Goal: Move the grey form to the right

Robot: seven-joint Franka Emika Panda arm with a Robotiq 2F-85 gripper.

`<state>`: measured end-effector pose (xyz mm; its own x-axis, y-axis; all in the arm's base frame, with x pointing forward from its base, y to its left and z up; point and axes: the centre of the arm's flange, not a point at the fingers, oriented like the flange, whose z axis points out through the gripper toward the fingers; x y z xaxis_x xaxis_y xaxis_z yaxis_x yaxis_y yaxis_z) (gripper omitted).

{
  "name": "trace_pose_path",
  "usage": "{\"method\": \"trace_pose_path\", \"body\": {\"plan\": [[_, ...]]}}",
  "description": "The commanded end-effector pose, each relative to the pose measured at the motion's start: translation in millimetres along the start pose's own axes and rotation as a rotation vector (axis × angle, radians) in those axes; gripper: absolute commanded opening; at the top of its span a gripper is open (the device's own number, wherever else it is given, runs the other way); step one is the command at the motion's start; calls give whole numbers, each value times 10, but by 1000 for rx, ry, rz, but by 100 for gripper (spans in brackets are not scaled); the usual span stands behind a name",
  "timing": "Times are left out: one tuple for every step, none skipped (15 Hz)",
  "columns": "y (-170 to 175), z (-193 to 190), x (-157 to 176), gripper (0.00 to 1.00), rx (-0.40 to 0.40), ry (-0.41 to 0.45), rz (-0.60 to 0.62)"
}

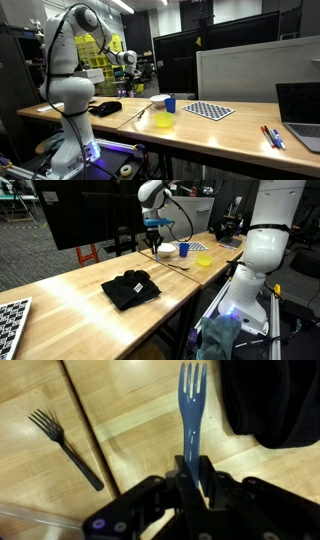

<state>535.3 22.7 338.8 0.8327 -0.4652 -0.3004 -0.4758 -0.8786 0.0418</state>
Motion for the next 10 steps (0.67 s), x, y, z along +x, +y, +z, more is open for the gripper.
{"method": "trace_pose_path", "body": {"plan": [[211, 10, -381, 4, 7, -10, 53], [263, 28, -433, 4, 8, -16, 67], [327, 46, -484, 4, 9, -26, 83], [389, 68, -535, 4, 13, -35, 98], [448, 89, -577, 4, 17, -42, 110], [518, 115, -613, 4, 18, -49, 126], [574, 135, -642, 4, 18, -55, 136], [637, 154, -661, 4, 15, -59, 146], [698, 165, -679, 4, 12, -64, 158], [754, 174, -687, 4, 10, -65, 164]]}}
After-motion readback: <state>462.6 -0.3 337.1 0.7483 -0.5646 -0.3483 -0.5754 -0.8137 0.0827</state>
